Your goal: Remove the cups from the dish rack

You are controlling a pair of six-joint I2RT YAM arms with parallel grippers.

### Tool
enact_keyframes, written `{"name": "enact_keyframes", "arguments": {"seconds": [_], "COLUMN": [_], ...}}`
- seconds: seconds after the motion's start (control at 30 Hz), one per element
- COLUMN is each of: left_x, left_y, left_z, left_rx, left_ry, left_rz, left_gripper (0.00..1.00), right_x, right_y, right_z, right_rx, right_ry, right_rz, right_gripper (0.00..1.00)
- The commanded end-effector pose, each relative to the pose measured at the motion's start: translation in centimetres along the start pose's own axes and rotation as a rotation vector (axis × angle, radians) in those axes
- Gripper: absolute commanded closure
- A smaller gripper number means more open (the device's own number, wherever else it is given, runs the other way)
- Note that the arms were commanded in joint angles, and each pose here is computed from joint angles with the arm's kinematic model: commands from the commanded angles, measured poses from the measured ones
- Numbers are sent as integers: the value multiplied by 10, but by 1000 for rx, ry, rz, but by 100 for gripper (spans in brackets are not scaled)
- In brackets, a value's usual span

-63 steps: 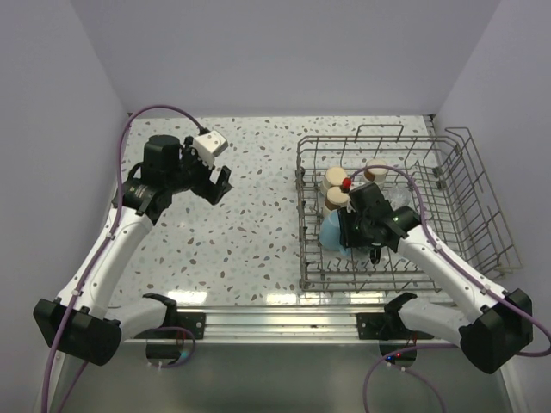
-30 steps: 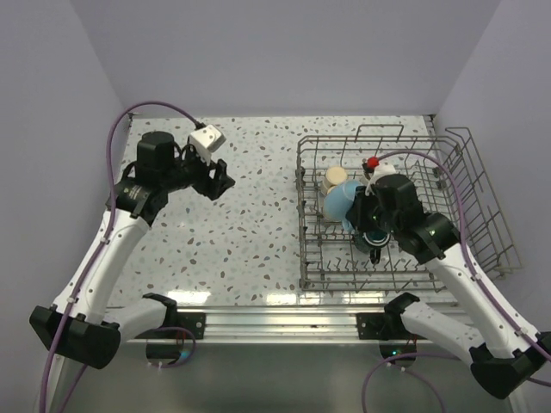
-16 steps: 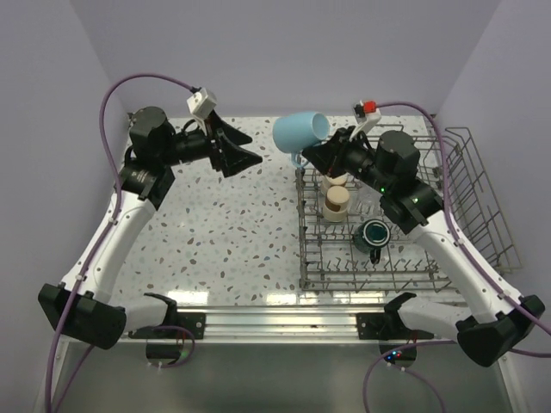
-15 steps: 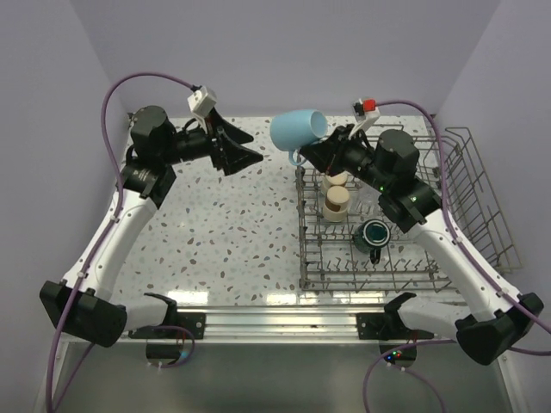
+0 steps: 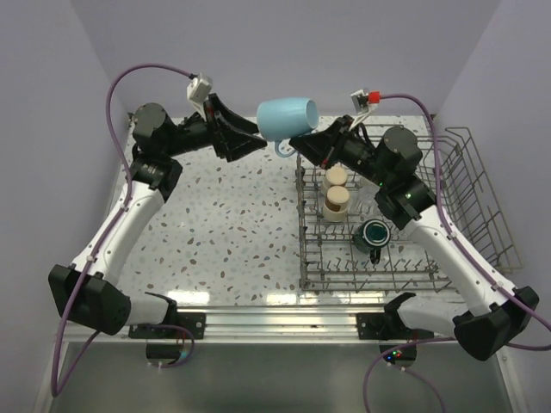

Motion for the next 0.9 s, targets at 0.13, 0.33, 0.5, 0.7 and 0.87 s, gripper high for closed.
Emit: {"name": "enact_keyframes", "arguments": {"seconds": [0.13, 0.33, 0.5, 0.7, 0.87], "left_x": [1, -1, -1, -6, -24], "left_y": [-24, -27, -28, -18, 18], "left_z": [17, 17, 16, 9, -3], "left_rx": [43, 54, 31, 53, 118], "left_ry": [-42, -40, -45, -50, -11], "left_rz": [-117, -130, -126, -21, 310], "left_gripper": [44, 70, 99, 100, 100], "right_x": [11, 14, 23, 35, 33], "right_y": [27, 25, 22, -11, -28], "right_z": [24, 15, 3, -45, -62], "right_rx": [17, 48, 84, 120, 82], "right_ry": [-118, -102, -74, 20, 80], "right_rz": [202, 212, 219, 88, -15], "right_gripper": [100, 100, 100, 67, 14]}}
Point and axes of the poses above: each gripper's point midway between its finger pads, its own x axis out along the fingers, its own y axis along the line the jaws close on, z = x × y, the point moved 6 cm from there along -x, back along the fingers, and after that the axes turned 9 degrees about -x, right-handed, at the moved point
